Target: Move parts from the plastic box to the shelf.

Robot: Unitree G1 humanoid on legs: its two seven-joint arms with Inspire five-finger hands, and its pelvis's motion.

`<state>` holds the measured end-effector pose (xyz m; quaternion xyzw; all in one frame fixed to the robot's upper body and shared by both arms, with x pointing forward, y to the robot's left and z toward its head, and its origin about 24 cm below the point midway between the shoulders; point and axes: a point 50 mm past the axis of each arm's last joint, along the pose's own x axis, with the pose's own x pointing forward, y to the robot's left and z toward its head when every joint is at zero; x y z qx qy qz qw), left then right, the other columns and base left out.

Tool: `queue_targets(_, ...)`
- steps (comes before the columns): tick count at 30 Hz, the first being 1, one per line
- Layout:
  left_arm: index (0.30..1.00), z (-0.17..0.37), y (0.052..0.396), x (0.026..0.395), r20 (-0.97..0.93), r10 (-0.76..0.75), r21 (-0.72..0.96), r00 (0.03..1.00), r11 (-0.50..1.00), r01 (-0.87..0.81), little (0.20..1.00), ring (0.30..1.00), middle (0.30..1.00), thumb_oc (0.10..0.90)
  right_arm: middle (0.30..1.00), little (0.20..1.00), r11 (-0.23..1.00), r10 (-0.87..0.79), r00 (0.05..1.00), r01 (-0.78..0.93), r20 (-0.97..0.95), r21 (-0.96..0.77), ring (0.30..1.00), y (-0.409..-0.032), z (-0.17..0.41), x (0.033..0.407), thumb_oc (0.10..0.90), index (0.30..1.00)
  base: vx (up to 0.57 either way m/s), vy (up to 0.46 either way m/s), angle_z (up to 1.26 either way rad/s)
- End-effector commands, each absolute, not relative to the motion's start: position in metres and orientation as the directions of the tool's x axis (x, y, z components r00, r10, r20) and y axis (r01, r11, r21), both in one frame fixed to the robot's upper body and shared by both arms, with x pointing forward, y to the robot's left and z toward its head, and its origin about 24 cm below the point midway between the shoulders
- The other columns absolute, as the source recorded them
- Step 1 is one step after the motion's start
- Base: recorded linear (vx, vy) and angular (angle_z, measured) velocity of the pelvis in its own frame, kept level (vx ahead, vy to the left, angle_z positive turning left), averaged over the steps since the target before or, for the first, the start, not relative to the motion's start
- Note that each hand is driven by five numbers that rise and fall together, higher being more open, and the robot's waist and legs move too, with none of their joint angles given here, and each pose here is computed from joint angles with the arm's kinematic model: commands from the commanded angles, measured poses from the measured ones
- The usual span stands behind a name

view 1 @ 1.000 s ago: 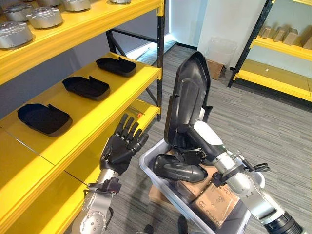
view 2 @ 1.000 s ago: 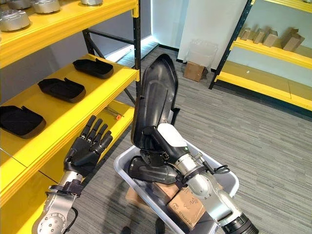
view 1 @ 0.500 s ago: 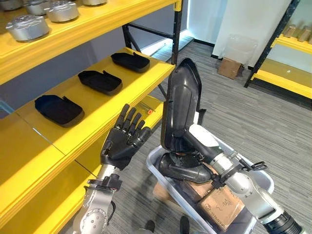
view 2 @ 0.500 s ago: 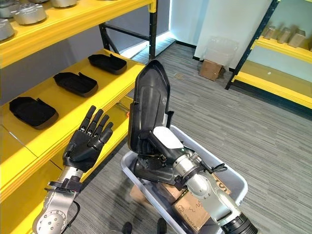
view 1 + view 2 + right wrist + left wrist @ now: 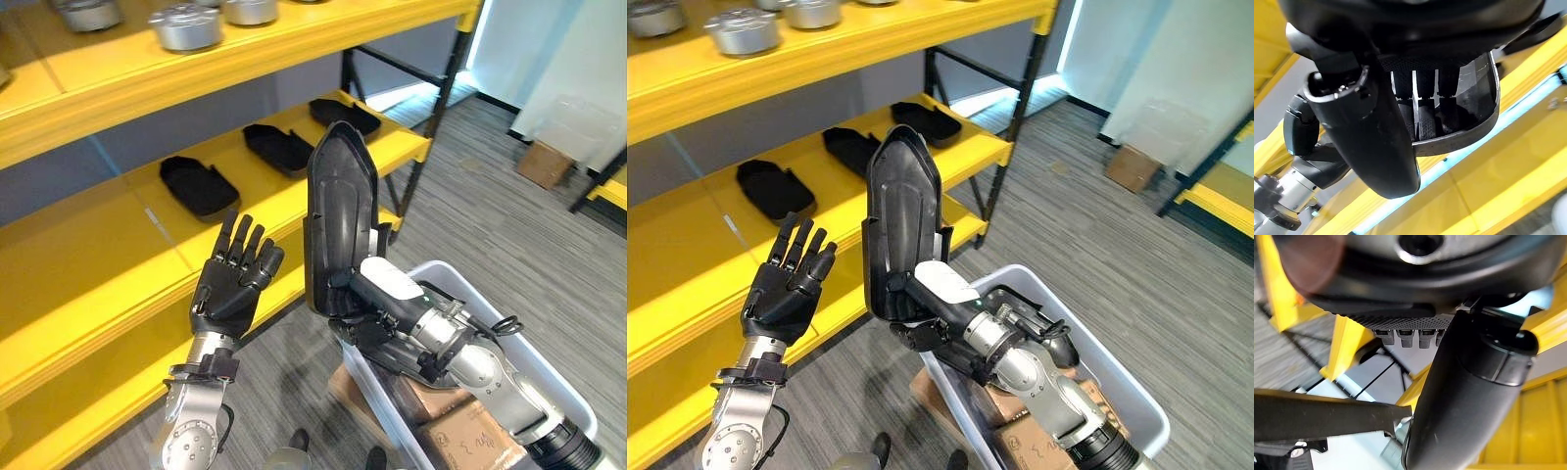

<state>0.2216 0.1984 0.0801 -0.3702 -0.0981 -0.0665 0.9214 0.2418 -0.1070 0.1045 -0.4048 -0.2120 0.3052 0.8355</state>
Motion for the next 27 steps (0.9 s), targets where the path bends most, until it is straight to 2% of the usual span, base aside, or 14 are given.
queue_targets(1,1.0,0.121,0.204,0.218,0.443,-0.091,-0.535,0.892,0.771,0.345,1.0,1.0,1.0,0.9,0.3,0.3,0.572,0.733,0.555,-0.19,0.393,-0.798,0.3,-0.084,0.162,0.242,0.4,0.3,0.0,-0.059,1.42)
queue_targets(11,1.0,0.112,0.203,0.222,0.396,-0.073,-0.57,0.915,0.762,0.308,1.0,1.0,1.0,0.9,0.3,0.3,0.554,0.756,0.543,-0.235,0.365,-0.799,0.3,-0.082,0.156,0.24,0.4,0.3,0.01,-0.014,0.84)
queue_targets(15,1.0,0.109,0.203,0.223,0.387,-0.127,-0.553,0.913,0.76,0.34,1.0,1.0,1.0,0.9,0.3,0.3,0.58,0.723,0.58,-0.213,0.377,-0.786,0.3,-0.084,0.15,0.241,0.4,0.3,0.01,-0.033,0.83)
queue_targets(23,1.0,0.109,0.203,0.224,0.396,-0.13,-0.559,0.909,0.751,0.351,1.0,1.0,1.0,0.9,0.3,0.3,0.577,0.746,0.563,-0.281,0.355,-0.766,0.3,-0.082,0.146,0.239,0.4,0.3,0.03,0.051,0.0)
queue_targets(27,1.0,0.103,0.197,0.227,0.39,-0.179,-0.562,0.903,0.731,0.387,1.0,1.0,1.0,0.9,0.3,0.3,0.592,0.715,0.604,-0.254,0.352,-0.765,0.3,-0.085,0.145,0.24,0.4,0.3,0.0,0.081,0.03)
